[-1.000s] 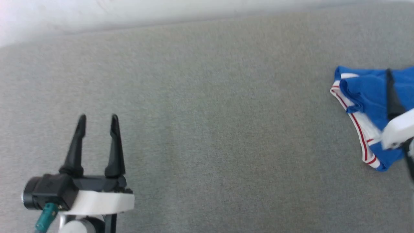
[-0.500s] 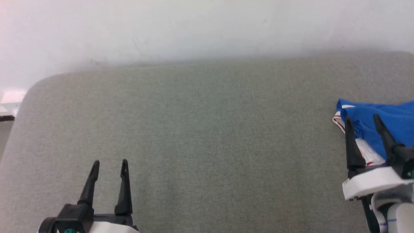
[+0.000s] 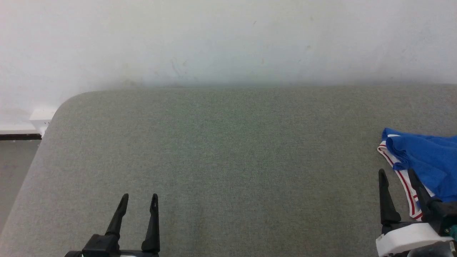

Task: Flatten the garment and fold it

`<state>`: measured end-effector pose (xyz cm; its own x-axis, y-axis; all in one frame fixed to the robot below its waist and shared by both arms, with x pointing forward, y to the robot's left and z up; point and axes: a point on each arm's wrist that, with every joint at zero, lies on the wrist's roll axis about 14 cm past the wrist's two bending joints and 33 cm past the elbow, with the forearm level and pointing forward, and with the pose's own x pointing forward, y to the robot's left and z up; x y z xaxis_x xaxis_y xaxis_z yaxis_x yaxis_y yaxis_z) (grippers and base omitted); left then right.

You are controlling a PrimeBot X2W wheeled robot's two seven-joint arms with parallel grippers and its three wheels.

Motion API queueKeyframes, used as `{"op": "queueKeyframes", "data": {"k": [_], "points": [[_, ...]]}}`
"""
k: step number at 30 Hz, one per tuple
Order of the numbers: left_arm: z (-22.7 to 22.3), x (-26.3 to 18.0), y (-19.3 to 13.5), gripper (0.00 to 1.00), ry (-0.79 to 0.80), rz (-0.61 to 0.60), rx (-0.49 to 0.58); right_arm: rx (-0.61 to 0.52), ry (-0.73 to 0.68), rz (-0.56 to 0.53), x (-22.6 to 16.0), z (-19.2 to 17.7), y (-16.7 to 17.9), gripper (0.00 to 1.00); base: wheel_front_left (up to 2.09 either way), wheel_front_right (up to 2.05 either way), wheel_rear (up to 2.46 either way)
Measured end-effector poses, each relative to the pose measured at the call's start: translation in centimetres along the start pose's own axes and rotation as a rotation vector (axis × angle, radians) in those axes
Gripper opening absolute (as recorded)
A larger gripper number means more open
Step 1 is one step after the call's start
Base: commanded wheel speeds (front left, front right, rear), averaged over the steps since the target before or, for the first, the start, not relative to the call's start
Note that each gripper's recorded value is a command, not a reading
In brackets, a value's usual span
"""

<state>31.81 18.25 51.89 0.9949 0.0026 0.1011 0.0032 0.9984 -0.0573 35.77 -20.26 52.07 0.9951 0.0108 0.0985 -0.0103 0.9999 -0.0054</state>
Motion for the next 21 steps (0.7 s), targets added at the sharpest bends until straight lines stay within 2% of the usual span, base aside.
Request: {"op": "queueKeyframes", "data": {"k": [14, 15, 21], "points": [[-0.7, 0.8, -0.3, 1.0, 0.015, -0.015, -0.001, 0.017, 0.043, 0.003, -0.3, -1.9, 0.2, 1.0, 0.0, 0.0, 0.0], [-0.7, 0.8, -0.2, 0.0, 0.015, -0.011, -0.003, 0.018, 0.044, 0.003, -0.3, -1.9, 0.2, 0.0, 0.0, 0.0, 0.0], [-0.7, 0.8, -0.3, 0.0, 0.017, -0.012, -0.005, 0.017, 0.046, 0.002, -0.3, -1.9, 0.2, 0.0, 0.0, 0.0, 0.0]]}}
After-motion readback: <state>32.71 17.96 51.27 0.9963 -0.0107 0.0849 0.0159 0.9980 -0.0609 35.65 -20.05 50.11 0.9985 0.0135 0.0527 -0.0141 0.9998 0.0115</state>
